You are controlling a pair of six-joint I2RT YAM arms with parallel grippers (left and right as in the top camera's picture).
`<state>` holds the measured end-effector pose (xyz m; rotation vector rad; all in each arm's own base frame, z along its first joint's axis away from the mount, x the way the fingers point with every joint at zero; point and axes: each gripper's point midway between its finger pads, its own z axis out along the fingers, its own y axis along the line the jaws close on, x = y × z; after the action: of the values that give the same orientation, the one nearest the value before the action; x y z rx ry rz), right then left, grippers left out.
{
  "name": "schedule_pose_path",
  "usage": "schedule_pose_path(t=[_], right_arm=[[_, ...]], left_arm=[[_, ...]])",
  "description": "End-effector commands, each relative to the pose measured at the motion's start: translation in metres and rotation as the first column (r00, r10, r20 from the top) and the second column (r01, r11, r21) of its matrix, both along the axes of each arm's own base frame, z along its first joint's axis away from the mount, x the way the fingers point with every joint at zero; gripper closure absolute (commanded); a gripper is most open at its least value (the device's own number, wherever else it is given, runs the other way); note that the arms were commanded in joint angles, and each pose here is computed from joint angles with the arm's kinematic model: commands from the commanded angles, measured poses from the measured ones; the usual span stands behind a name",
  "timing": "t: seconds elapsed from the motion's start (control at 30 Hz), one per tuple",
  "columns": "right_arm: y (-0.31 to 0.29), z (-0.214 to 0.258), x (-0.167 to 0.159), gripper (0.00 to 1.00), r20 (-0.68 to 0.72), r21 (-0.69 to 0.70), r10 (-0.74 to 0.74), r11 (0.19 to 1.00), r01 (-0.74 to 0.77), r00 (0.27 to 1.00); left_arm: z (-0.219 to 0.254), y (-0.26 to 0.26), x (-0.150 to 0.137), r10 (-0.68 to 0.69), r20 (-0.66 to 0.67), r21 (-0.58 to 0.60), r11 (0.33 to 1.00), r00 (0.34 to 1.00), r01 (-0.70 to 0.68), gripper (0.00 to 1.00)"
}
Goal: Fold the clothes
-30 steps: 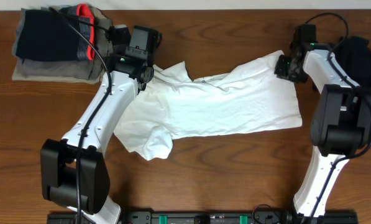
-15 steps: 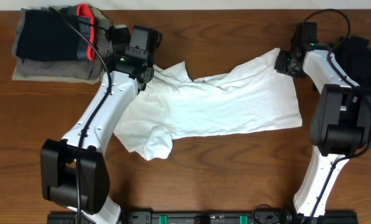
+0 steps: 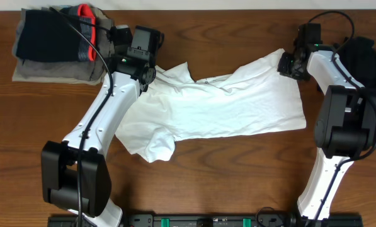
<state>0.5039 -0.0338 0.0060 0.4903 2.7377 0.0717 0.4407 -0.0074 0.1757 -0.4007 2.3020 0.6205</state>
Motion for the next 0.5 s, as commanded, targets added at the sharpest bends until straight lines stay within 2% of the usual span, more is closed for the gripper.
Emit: schedule_pose_path(t=[0.0, 0.23, 0.3, 0.37, 0.47], right_arm=[[0.0139, -0.0114, -0.0032, 0.78, -0.024, 0.020, 0.015, 1.000, -0.014, 1.000], [0.0227, -0.0113, -0.0007, 0.83, -0.015, 0.019, 0.033, 0.999, -0.033, 0.999], [0.0225, -0.0124, -0.0011, 0.88, -0.018, 0.019, 0.033, 0.999, -0.032, 0.999], [0.0224, -0.0126, -0.0012, 0.99, -0.018, 0.019, 0.033, 0.999, -0.032, 0.999], [0.0209, -0.0103, 0.0015, 0.99, -0.007, 0.018, 0.030, 0.999, -0.030, 1.000]], left_arm=[[0.0026, 0.0045, 0.0010, 0.023, 0.017, -0.005, 1.000, 1.000, -0.023, 0.94], [0.0026, 0.0045, 0.0010, 0.023, 0.017, -0.004, 1.000, 1.000, -0.023, 0.94], [0.0026, 0.0045, 0.0010, 0.023, 0.017, -0.005, 1.000, 1.000, -0.023, 0.94], [0.0026, 0.0045, 0.0010, 0.023, 0.017, -0.005, 1.000, 1.000, -0.023, 0.94], [0.0029, 0.0044, 0.0014, 0.023, 0.019, -0.005, 1.000, 1.000, -0.023, 0.94]])
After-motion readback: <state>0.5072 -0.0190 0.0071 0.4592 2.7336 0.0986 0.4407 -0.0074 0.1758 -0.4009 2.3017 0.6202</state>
